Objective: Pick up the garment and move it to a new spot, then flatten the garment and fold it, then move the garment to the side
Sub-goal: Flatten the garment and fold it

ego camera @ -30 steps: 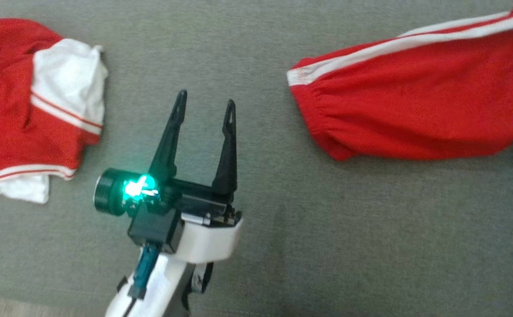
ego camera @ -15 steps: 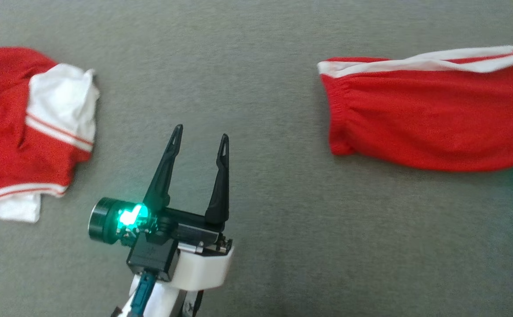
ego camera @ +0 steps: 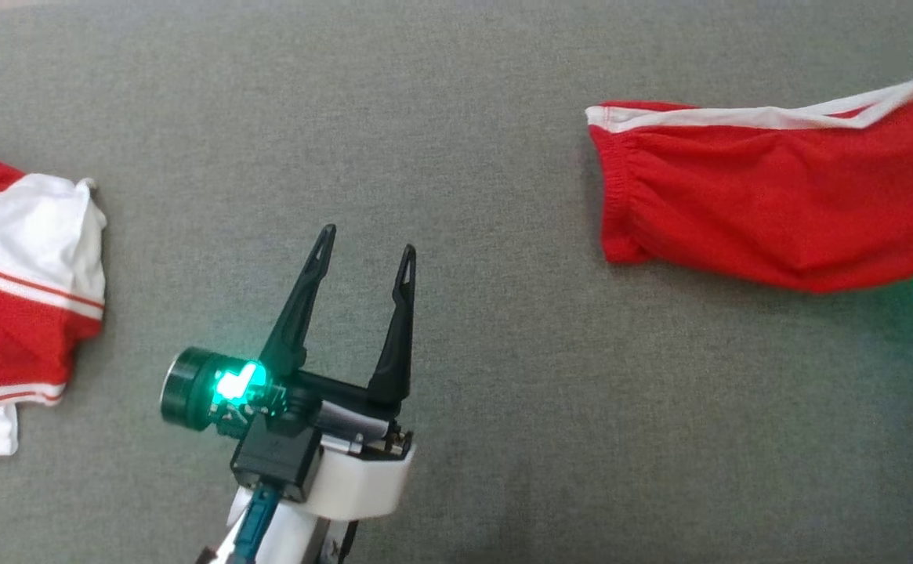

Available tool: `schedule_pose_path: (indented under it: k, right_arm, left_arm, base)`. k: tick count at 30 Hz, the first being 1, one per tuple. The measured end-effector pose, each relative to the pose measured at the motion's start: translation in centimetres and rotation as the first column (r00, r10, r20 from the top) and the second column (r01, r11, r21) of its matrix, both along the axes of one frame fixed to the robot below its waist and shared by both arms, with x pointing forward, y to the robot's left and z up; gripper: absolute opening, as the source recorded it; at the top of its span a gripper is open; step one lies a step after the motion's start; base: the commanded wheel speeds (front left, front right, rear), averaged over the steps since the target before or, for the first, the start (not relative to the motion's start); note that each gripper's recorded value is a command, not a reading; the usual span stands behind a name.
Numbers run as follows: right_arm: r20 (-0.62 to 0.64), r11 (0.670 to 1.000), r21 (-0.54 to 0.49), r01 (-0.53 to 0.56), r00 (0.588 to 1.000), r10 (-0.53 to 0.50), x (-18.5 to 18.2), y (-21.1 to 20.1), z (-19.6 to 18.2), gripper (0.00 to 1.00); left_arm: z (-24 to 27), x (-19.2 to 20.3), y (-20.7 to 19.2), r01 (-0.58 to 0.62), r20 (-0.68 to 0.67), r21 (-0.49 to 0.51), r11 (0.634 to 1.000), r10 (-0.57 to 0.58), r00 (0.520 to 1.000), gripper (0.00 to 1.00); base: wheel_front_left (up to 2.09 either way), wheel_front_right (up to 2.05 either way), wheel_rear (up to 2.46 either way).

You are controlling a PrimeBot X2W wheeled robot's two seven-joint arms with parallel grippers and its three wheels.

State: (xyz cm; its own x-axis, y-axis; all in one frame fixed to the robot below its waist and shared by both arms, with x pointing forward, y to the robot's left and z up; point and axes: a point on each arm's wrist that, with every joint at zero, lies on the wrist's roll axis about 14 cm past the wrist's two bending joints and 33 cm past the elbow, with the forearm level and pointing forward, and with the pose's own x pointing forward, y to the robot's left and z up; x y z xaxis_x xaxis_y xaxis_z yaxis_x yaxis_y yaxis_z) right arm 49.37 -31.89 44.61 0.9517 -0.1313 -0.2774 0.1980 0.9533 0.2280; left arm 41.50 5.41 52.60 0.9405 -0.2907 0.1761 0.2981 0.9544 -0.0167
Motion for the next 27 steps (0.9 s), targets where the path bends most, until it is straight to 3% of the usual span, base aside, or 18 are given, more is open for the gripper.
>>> schedule_pose_path:
  k: [5,11,15,19,20,21,22,25,27]
  right_arm:
    - [0.204,0.994,-0.012,-0.112,0.973,0.112,1.7,4.6,5.5,0.00]
    - [0.298,0.951,-0.017,-0.307,0.907,0.298,1.2,14.1,7.6,0.00]
    - [0.282,0.899,-0.014,-0.438,0.861,0.424,0.1,20.7,6.7,0.00]
    - [0.194,0.839,0.023,-0.544,0.826,0.530,-2.3,26.1,3.1,0.00]
    - [0.174,0.827,0.036,-0.560,0.819,0.547,-2.9,26.9,2.3,0.11]
    - [0.159,0.815,0.055,-0.577,0.811,0.563,-3.6,27.7,1.6,0.89]
    - [0.166,0.807,0.070,-0.586,0.805,0.570,-4.1,28.3,1.5,1.00]
    - [0.221,0.798,0.083,-0.596,0.792,0.569,-4.8,29.1,2.5,1.00]
    - [0.273,0.810,0.069,-0.582,0.792,0.546,-4.8,28.5,3.6,1.00]
  left_arm:
    - [-0.2,-0.9,0.8,-0.022,-0.009,0.017,1.000,0.022,1.000,1.00]
    - [-0.4,-1.7,1.8,-0.048,-0.022,0.025,0.999,0.049,0.999,1.00]
    - [-0.3,-1.9,2.5,-0.074,-0.023,0.023,0.997,0.074,0.997,1.00]
    - [-0.3,-2.1,3.3,-0.102,-0.028,0.026,0.994,0.103,0.994,1.00]
    - [-0.3,-2.2,3.5,-0.106,-0.028,0.026,0.994,0.107,0.994,1.00]
    - [-0.2,-2.3,3.6,-0.112,-0.026,0.026,0.993,0.113,0.993,1.00]
    - [-0.1,-2.3,3.8,-0.116,-0.024,0.026,0.993,0.117,0.993,1.00]
    - [0.3,-2.6,4.0,-0.126,-0.012,0.023,0.992,0.127,0.992,1.00]
    - [0.6,-2.9,4.1,-0.133,-0.008,0.020,0.991,0.134,0.991,1.00]
  base:
    - [0.00,0.00,0.00]
    - [0.00,0.00,0.00]
    - [0.00,0.00,0.00]
    - [0.00,0.00,0.00]
    - [0.00,0.00,0.00]
    - [0.00,0.00,0.00]
    - [0.00,0.00,0.00]
    - [0.00,0.00,0.00]
    - [0.00,0.00,0.00]
